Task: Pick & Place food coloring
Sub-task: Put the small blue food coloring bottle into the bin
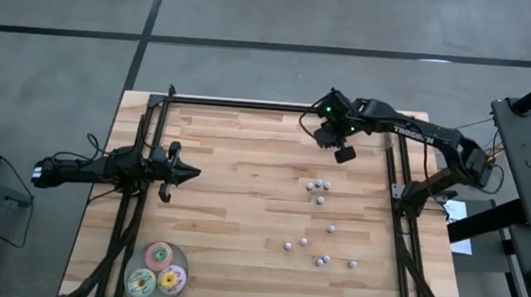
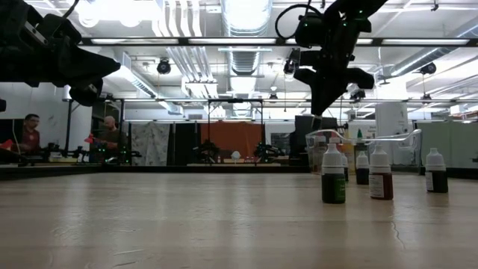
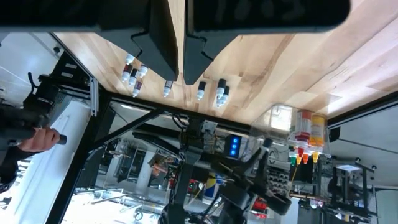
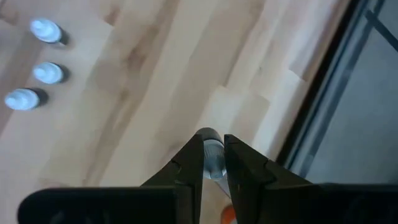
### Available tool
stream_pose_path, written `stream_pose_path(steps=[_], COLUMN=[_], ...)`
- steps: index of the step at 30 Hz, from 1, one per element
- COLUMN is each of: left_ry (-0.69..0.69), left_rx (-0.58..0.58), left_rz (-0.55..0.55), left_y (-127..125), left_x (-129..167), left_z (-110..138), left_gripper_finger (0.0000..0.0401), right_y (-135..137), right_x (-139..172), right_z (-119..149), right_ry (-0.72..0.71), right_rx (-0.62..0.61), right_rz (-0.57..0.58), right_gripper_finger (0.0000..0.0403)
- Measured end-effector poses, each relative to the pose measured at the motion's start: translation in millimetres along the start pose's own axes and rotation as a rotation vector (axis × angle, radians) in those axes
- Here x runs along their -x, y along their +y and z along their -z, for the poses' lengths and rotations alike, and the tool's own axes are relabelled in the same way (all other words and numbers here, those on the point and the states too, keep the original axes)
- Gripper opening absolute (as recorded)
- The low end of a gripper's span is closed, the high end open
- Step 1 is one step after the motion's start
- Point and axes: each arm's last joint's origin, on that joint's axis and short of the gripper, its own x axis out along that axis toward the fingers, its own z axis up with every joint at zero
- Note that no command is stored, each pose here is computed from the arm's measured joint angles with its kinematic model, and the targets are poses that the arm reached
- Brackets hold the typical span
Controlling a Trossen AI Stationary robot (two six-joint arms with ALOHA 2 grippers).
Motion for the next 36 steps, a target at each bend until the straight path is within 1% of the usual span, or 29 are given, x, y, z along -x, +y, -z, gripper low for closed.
stream_pose_path(steps=[19, 29, 36], left_ry=[0.0, 0.0, 0.0], left_rx=[0.0, 0.0, 0.0], left_rz=[0.0, 0.0, 0.0], left_y=[0, 0, 0], left_x=[0, 0, 0], left_z=[0, 0, 0], left_gripper_finger=[0.0, 0.0, 0.0], right_y=[-15, -19, -15], right_x=[20, 19, 11], right_z=[37, 61, 76], right_ry=[0.028, 0.078, 0.112], right_rx=[-0.123, -0.21, -0.267], right_rz=[0.068, 0.044, 0.013], right_gripper_finger=[0.0048, 0.0048, 0.0048])
